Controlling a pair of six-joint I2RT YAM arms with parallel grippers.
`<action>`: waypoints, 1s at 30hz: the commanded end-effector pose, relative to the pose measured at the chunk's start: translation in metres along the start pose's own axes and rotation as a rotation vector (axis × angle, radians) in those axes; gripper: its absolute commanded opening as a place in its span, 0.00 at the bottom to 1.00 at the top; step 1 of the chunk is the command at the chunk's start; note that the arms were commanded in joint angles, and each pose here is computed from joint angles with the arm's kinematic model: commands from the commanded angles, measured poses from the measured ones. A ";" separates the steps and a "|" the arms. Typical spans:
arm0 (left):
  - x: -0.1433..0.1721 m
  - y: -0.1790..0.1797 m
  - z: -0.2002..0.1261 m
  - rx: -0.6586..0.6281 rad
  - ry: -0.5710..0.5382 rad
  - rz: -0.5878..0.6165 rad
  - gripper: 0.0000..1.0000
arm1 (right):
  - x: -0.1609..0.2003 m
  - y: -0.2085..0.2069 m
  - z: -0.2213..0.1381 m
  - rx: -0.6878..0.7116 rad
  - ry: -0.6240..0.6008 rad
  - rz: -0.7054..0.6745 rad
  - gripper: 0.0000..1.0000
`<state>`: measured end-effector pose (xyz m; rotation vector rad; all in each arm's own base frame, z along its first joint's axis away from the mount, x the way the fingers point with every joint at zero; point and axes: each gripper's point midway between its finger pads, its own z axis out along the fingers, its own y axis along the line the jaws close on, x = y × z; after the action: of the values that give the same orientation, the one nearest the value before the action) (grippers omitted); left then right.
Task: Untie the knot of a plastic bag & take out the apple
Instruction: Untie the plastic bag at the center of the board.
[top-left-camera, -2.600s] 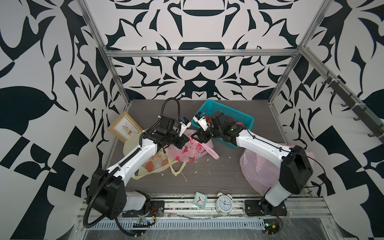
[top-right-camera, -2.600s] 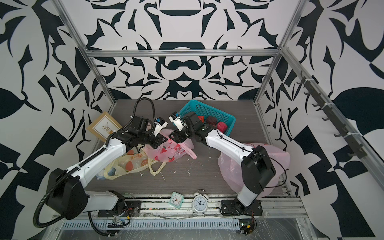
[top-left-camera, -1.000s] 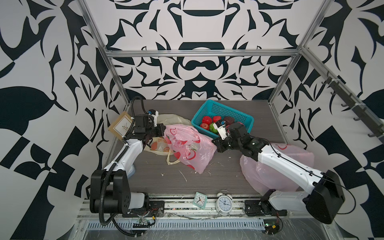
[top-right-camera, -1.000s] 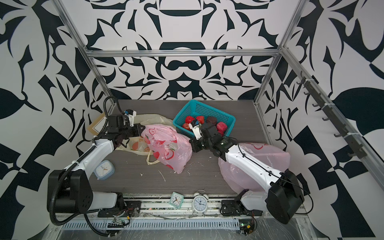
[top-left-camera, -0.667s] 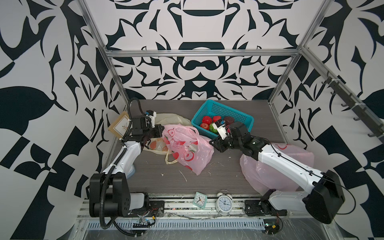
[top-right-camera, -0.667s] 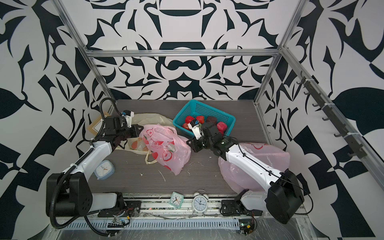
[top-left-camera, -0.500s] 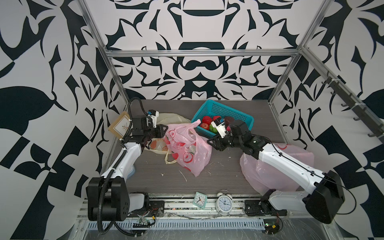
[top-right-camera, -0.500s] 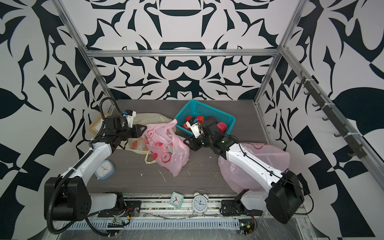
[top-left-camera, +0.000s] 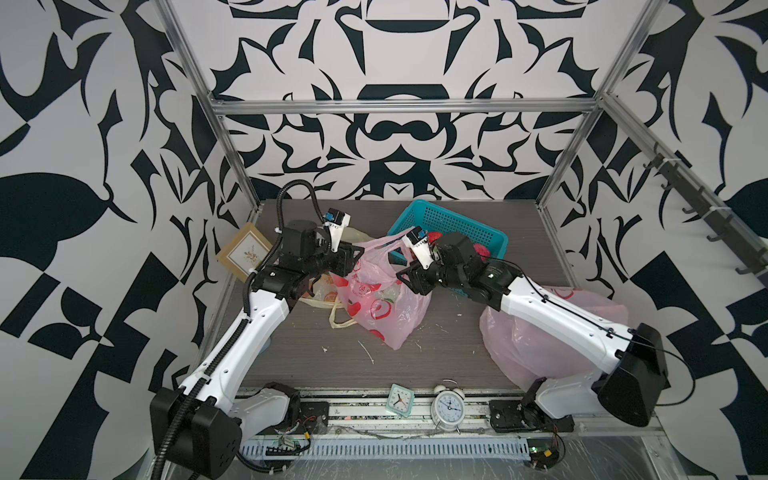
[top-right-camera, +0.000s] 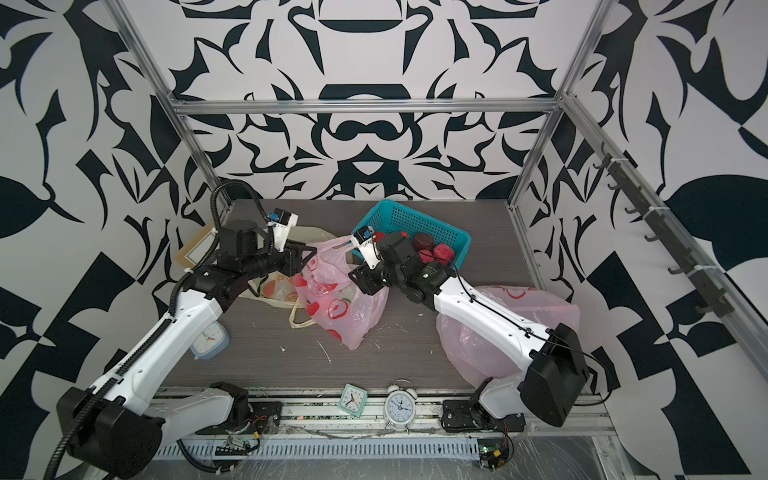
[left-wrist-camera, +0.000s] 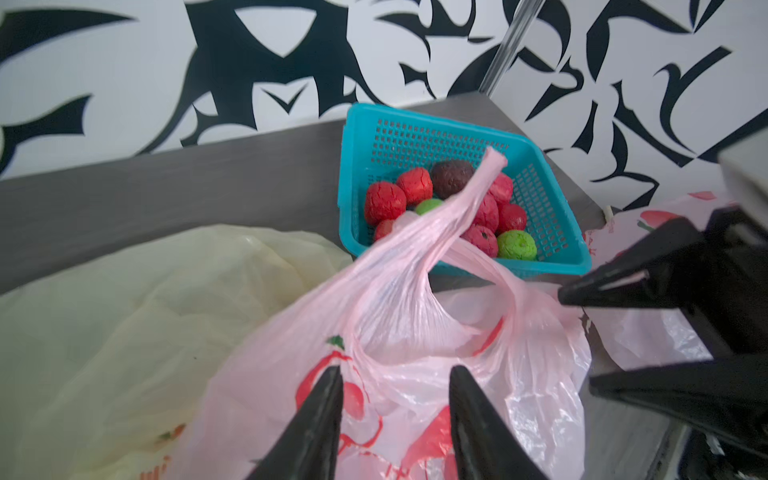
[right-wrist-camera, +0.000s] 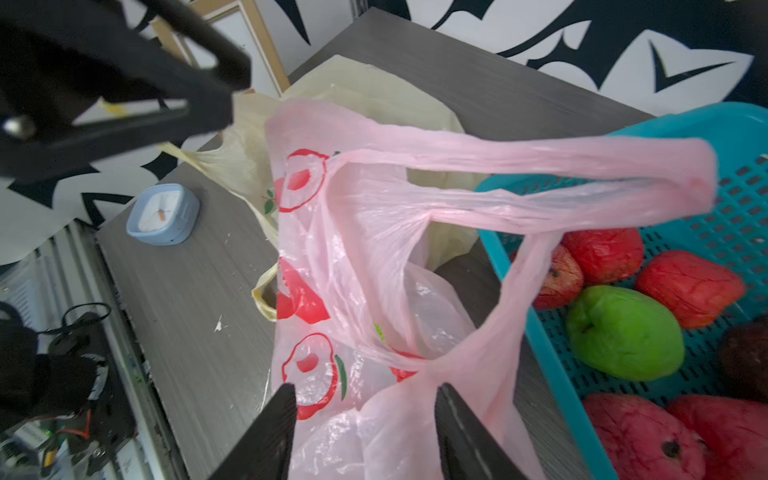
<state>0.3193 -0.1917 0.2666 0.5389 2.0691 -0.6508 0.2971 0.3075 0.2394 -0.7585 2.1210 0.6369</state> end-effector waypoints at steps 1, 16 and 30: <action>0.037 -0.003 0.007 -0.055 0.144 -0.114 0.47 | -0.013 -0.021 -0.008 0.125 -0.028 -0.002 0.59; 0.089 0.004 0.026 -0.151 0.291 -0.363 0.56 | -0.004 -0.035 0.016 -0.064 0.033 0.195 0.65; 0.093 0.004 0.032 -0.129 0.221 -0.411 0.62 | 0.001 -0.014 0.024 -0.186 0.039 0.131 0.21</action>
<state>0.2923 -0.1930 0.1648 0.1429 2.4854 -0.6589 0.3297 0.3068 0.1764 -0.6717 2.3606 0.8446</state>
